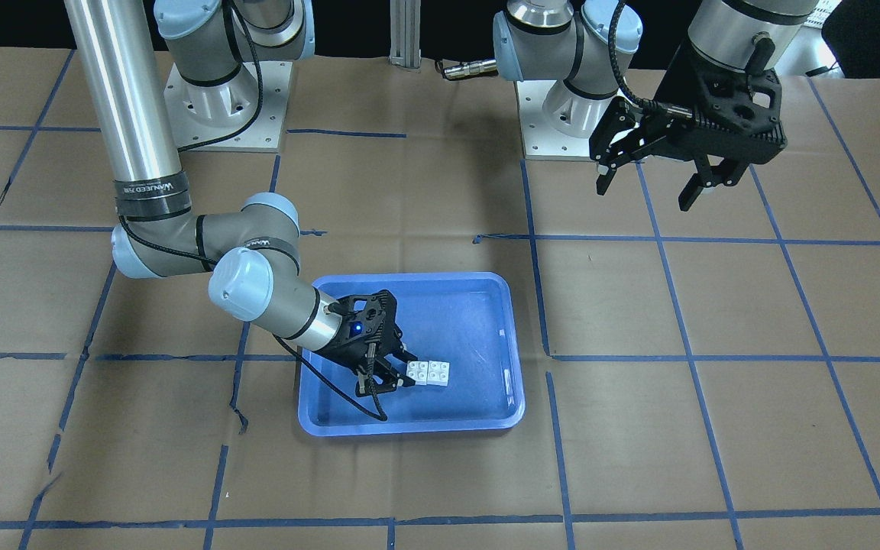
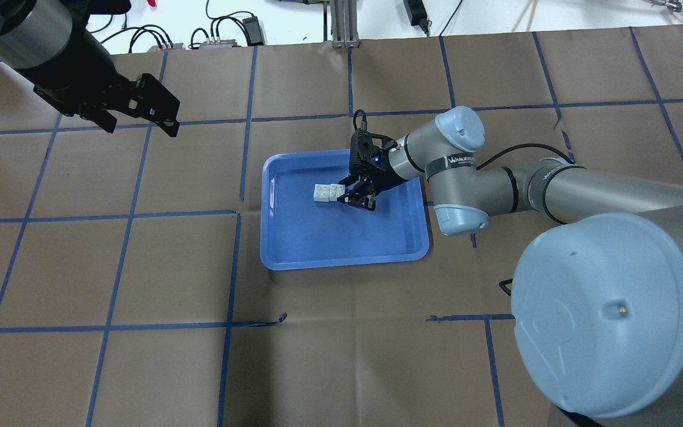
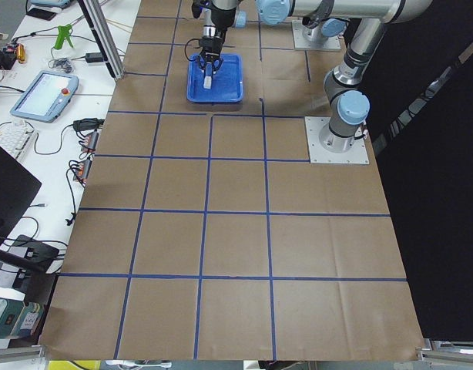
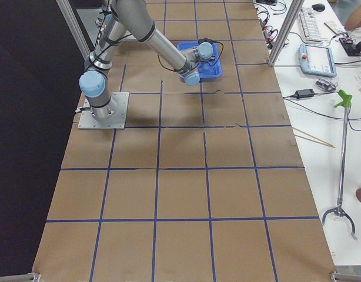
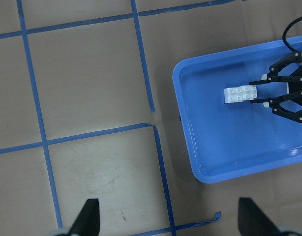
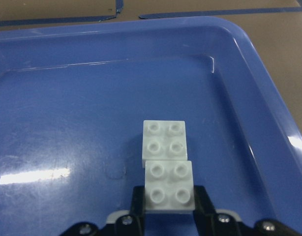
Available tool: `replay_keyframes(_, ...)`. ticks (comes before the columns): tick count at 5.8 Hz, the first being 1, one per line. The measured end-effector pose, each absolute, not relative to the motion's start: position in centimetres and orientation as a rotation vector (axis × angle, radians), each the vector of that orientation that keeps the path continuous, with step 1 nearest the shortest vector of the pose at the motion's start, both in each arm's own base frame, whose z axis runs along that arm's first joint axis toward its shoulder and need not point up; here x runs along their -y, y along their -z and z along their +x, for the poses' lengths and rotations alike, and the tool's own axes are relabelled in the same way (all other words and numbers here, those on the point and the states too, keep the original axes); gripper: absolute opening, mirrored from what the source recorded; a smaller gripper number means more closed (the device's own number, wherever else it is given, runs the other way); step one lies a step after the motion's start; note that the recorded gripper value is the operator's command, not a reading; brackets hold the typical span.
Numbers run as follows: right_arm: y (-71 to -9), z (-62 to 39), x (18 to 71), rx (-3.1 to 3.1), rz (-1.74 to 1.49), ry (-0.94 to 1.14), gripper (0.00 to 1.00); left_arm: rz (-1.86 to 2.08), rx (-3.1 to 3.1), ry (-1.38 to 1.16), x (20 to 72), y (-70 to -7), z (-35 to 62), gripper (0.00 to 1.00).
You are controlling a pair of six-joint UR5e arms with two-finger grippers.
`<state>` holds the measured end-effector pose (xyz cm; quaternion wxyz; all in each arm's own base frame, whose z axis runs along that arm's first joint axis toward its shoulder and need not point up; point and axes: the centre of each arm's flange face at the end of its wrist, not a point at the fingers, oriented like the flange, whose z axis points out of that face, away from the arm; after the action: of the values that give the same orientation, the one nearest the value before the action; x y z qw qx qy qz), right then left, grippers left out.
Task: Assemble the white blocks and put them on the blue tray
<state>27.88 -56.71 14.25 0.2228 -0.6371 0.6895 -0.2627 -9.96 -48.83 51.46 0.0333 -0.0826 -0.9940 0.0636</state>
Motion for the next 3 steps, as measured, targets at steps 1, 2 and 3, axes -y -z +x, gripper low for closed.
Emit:
replay_keyframes(1, -14.19, 27.88, 56.69, -1.907, -1.754, 0.722, 0.98, -0.255, 3.058, -0.194, 48.83, -51.43, -9.96, 0.99)
replay_keyframes(2, -14.29, 27.91, 56.73, -1.908, -1.75, 0.724, 0.99, -0.255, 3.059, -0.192, 48.81, -51.38, -9.96, 0.99)
replay_keyframes(3, -14.33, 27.91, 56.73, -1.913, -1.741, 0.722, 1.0, -0.255, 3.059, -0.19, 48.83, -51.32, -9.95, 0.99)
